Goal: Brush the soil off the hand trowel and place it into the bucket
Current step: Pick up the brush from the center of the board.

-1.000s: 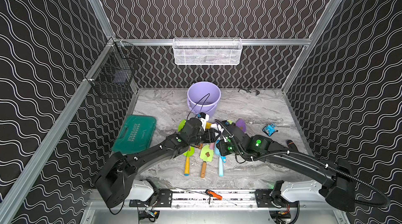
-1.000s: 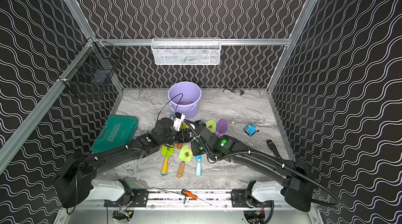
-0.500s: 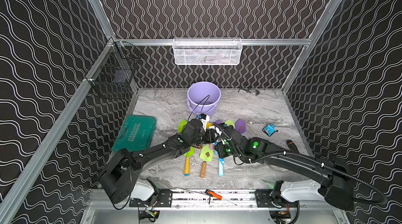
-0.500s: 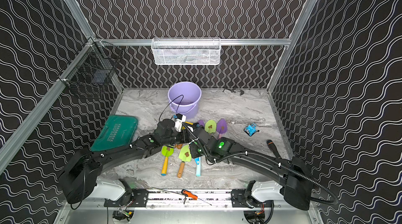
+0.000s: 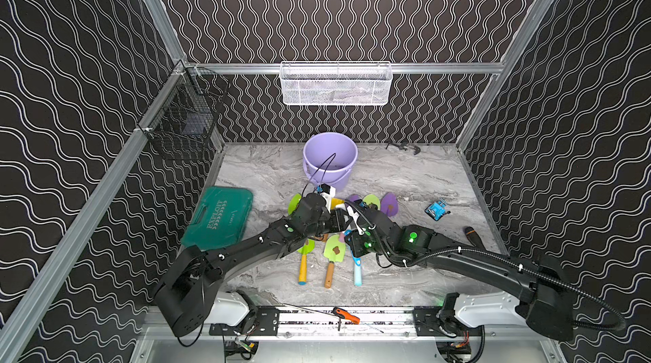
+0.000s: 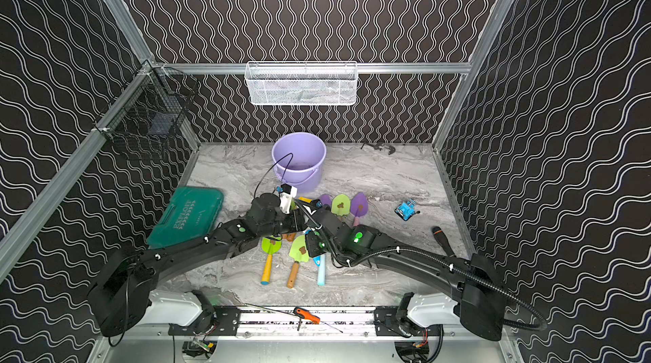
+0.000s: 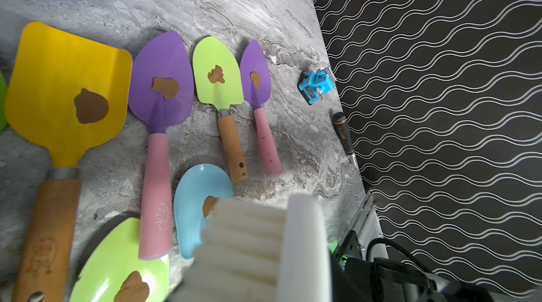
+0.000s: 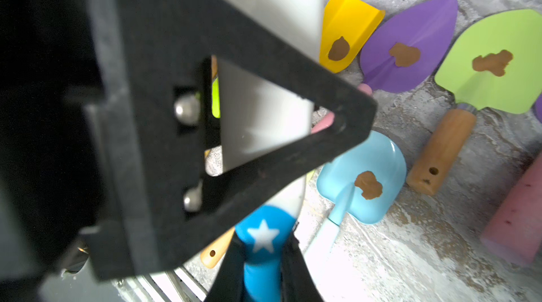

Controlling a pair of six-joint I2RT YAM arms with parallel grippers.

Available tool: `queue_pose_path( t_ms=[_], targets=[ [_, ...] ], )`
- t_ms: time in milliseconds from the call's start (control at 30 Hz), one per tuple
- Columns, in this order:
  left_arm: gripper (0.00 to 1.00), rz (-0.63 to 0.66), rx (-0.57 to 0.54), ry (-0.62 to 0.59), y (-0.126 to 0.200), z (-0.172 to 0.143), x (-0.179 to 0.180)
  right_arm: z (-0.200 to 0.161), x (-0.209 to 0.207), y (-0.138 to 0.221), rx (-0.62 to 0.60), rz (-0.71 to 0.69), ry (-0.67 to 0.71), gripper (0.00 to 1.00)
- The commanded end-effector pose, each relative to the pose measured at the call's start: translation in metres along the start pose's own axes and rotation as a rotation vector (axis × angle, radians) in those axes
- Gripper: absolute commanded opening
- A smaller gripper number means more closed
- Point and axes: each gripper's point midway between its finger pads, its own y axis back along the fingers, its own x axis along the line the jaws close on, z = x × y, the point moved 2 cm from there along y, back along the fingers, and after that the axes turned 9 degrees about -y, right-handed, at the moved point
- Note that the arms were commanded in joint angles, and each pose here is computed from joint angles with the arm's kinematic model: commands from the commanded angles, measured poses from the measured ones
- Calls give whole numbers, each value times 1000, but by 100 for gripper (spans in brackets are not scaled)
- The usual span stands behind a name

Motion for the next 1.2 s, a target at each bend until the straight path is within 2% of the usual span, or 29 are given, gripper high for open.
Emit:
queue_pose_path(
  t_ms=[0,100,200,233,267,400,433,533,667,900,967,1167],
  targets=[
    [31,46,3,1,3,-5,11,13,-3,2,-71,-22,-23,0],
    [23,48,-1,14,5,-6,13,18,0,5,-101,-7,-29,0],
    [14,40,1,54,5,-8,15,24,3,7,-131,8,-35,16],
    [13,33,3,72,4,-8,15,26,5,9,-142,19,-34,30],
    [11,25,3,91,4,-9,16,27,5,10,-151,26,-36,39],
    [4,8,-3,131,5,-9,15,32,7,16,-195,62,-53,60],
    [4,9,-3,138,5,-8,15,33,7,18,-206,70,-59,62],
    [3,9,-18,171,10,-4,17,32,7,22,-216,83,-70,64],
    [3,9,-46,276,20,4,24,31,4,30,-255,125,-107,63],
    [4,-32,-76,461,25,12,33,27,12,50,-360,335,-149,61],
    [4,-37,-79,469,26,15,31,24,15,50,-374,392,-152,63],
    [4,-42,-93,479,29,21,26,21,27,38,-322,416,-111,63]
  ],
)
